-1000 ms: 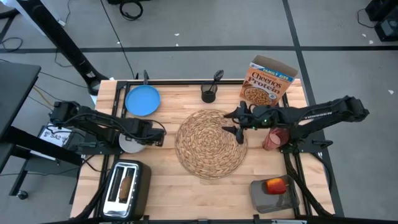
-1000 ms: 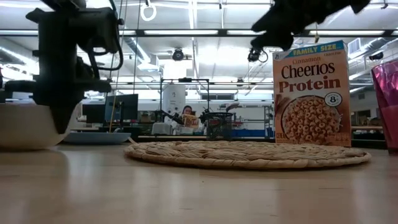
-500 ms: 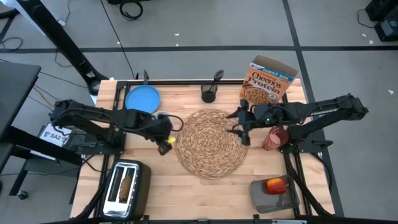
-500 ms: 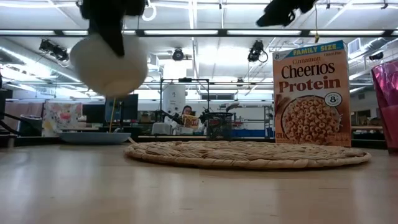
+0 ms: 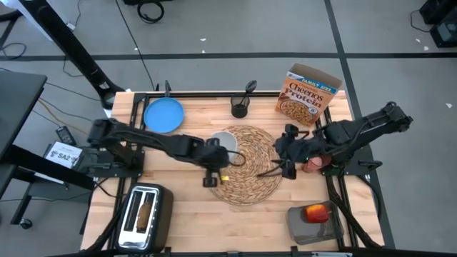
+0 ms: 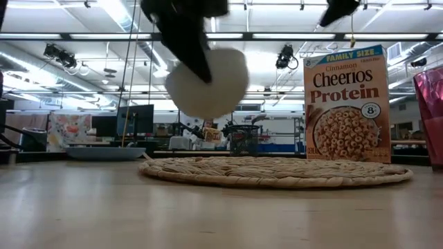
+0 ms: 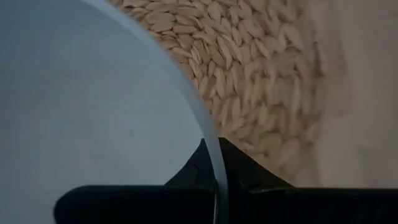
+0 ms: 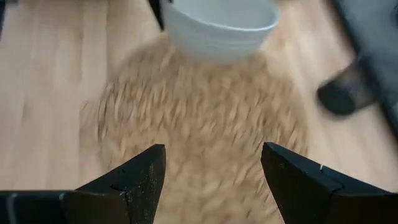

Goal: Arrange a breakfast setting
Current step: Put the white bowl on the brown placemat

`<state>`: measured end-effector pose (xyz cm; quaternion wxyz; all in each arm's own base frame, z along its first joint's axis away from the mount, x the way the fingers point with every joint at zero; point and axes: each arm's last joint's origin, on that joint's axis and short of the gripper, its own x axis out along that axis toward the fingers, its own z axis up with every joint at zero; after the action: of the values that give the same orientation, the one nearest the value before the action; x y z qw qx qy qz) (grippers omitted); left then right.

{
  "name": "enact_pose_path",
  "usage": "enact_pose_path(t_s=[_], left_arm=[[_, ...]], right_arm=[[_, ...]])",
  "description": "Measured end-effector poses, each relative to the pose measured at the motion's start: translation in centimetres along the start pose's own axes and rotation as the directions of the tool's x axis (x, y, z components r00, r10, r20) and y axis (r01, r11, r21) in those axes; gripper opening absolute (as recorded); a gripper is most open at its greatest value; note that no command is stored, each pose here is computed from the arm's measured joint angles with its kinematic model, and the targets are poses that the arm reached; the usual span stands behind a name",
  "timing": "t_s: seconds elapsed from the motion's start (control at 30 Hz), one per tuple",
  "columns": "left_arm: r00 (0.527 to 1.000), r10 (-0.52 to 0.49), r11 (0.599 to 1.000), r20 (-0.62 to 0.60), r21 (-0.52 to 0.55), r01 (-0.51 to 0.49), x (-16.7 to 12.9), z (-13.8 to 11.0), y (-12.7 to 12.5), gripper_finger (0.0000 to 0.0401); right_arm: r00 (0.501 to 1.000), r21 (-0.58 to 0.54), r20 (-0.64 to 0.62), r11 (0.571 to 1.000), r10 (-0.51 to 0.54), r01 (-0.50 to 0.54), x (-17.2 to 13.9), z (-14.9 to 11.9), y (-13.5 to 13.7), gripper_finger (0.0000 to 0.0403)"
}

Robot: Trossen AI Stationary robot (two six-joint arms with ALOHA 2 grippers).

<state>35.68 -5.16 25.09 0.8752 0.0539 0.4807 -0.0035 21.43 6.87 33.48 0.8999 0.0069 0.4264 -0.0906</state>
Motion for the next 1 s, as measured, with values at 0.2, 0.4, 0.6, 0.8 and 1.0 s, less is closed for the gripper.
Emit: enact_pose_path(t_s=[0.2, 0.4, 0.6, 0.8, 1.0], left_arm=[[0.999, 0.046, 0.995, -0.027, 0.088, -0.044, 5.3, 1.3, 0.9, 0.0006], [0.996, 0.079, 0.982, -0.046, 0.174, -0.070, 8.4, 2.2, 2.0, 0.0006], [0.997, 0.062, 0.955, -0.047, 0.293, -0.046, 9.4, 2.0, 1.2, 0.0021], [0.998, 0.063, 0.956, -0.005, 0.286, -0.059, 9.5, 2.4, 1.1, 0.0023], [0.998, 0.065, 0.971, -0.007, 0.231, -0.061, 9.8, 2.3, 1.2, 0.0058]], right_arm=[[0.990, 0.055, -0.144, 0.998, 0.001, 0.007, 0.5, -1.5, 1.3, 0.0268], [0.978, 0.050, -0.209, 0.999, 0.000, 0.011, 1.8, -1.7, 2.5, 0.0268], [0.966, 0.039, -0.257, 0.999, 0.003, 0.008, 2.8, -1.8, 2.9, 0.0268], [0.968, 0.043, -0.252, 0.999, -0.004, 0.015, 2.7, -1.7, 2.6, 0.0270], [0.963, 0.065, -0.269, 0.998, 0.001, 0.018, 3.0, -1.5, 1.9, 0.0291]])
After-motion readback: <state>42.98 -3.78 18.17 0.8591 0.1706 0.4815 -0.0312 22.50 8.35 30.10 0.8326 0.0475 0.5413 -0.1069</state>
